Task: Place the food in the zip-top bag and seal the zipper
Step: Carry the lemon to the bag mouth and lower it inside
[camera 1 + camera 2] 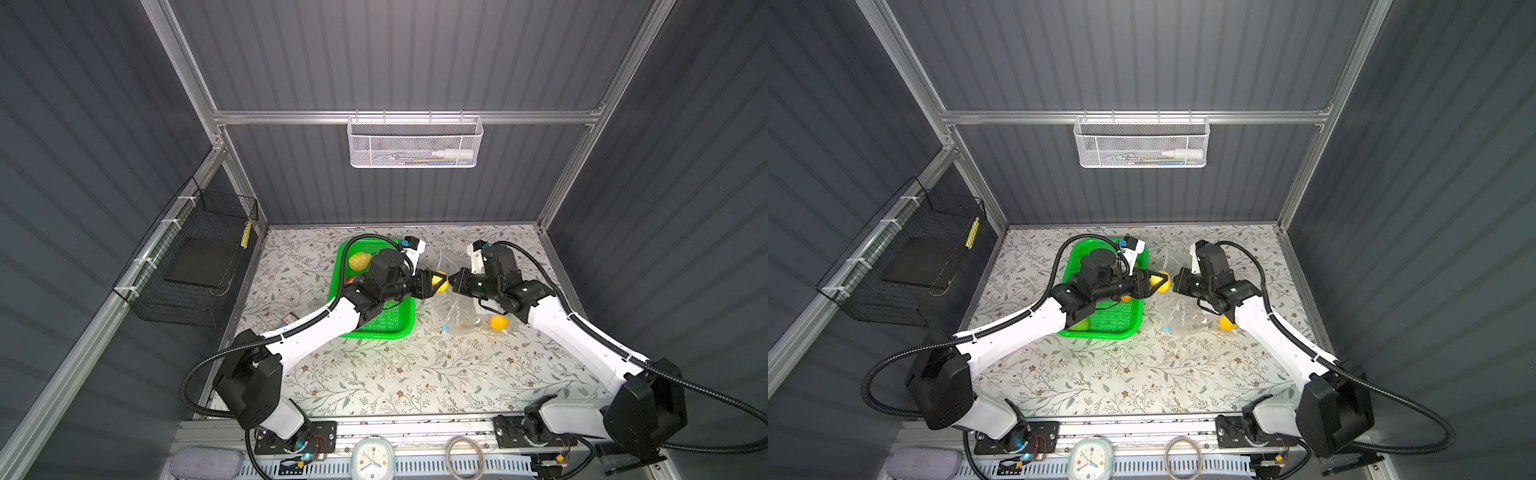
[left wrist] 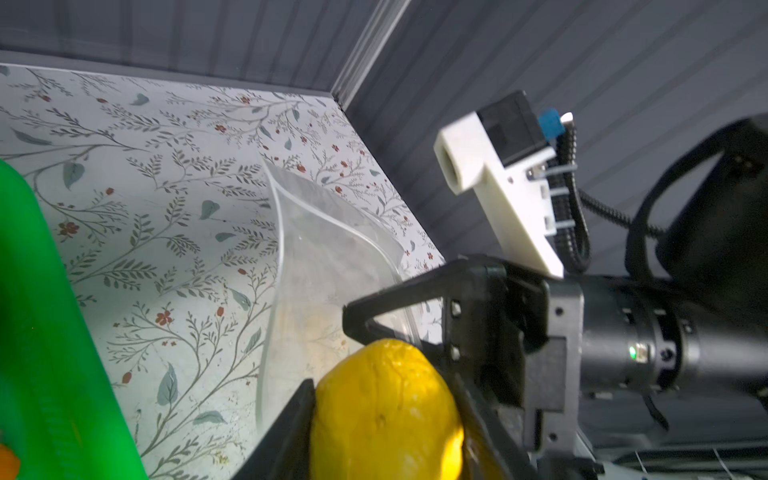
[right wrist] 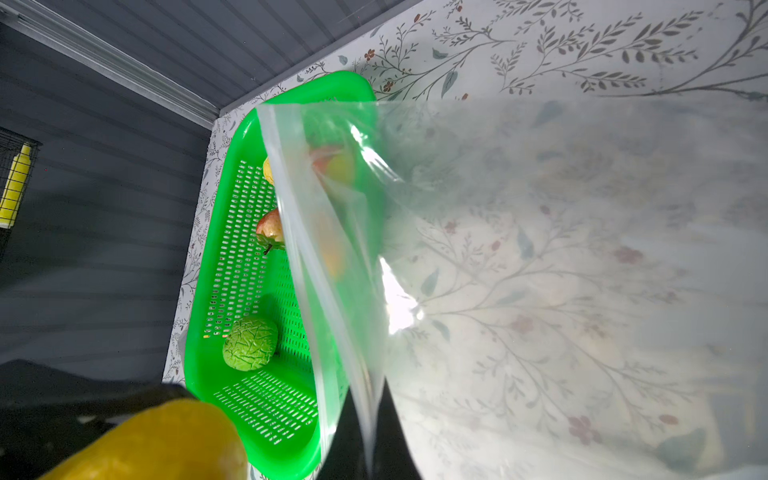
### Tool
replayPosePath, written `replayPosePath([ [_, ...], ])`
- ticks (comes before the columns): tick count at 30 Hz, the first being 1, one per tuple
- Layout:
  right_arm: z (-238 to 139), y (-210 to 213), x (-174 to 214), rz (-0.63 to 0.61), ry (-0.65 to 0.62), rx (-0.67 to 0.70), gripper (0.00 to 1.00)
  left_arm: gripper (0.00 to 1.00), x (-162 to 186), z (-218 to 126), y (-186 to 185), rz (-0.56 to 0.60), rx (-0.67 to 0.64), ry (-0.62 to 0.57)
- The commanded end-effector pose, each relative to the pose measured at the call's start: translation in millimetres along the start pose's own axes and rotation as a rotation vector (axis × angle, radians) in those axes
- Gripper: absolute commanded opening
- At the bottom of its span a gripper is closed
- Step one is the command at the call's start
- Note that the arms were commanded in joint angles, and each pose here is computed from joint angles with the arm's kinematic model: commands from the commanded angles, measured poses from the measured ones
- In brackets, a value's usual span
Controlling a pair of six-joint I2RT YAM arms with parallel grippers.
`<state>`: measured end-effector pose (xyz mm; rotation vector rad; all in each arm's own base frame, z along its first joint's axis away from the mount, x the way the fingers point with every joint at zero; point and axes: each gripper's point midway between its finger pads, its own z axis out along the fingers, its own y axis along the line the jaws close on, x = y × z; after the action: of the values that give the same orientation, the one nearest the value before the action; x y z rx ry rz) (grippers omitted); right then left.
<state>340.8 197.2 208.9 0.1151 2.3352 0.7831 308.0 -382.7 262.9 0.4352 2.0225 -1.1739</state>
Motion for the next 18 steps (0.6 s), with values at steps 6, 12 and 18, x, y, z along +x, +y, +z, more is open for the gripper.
replayPosePath([
  [6, -19, 12, -8, 0.049, -0.068, -0.062, 0.00, 0.50, 4, 19, 11, -0.081, -0.033, -0.052],
  [12, -25, 13, -11, 0.057, -0.096, -0.066, 0.00, 0.50, 13, 27, 9, -0.069, -0.041, -0.009],
  [18, -29, 16, -12, 0.055, -0.104, -0.080, 0.00, 0.50, 28, 33, 18, -0.046, -0.106, 0.051],
])
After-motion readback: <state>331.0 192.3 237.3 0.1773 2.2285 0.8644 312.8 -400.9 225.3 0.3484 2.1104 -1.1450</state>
